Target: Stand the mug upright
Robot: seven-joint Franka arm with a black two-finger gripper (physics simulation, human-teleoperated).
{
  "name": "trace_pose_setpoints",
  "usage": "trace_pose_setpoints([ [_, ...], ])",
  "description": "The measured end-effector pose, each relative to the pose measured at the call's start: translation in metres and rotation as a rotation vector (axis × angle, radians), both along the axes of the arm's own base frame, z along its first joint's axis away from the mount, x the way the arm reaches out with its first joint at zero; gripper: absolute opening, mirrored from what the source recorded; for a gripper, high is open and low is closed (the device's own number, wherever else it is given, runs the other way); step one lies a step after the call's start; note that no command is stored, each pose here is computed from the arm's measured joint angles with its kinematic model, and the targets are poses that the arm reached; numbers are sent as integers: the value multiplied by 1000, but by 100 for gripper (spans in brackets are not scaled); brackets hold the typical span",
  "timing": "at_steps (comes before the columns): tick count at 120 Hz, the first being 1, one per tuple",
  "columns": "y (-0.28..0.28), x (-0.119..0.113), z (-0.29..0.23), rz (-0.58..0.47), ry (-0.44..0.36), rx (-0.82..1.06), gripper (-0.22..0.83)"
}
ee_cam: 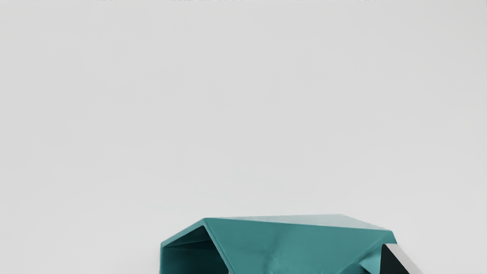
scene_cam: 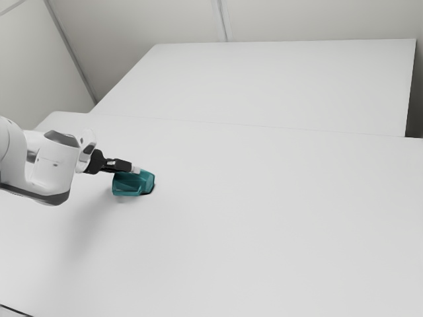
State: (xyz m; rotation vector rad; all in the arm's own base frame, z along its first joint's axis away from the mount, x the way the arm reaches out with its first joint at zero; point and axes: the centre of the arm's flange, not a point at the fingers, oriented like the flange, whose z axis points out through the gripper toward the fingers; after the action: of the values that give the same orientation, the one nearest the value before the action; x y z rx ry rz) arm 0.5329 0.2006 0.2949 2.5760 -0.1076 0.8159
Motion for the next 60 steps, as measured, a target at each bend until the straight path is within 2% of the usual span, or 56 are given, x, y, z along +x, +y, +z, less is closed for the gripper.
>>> trace_pose_setpoints([
  [32,-4,4,9,-46,-42,37,18],
  [60,-26,18,27,-115,-95,58,13],
])
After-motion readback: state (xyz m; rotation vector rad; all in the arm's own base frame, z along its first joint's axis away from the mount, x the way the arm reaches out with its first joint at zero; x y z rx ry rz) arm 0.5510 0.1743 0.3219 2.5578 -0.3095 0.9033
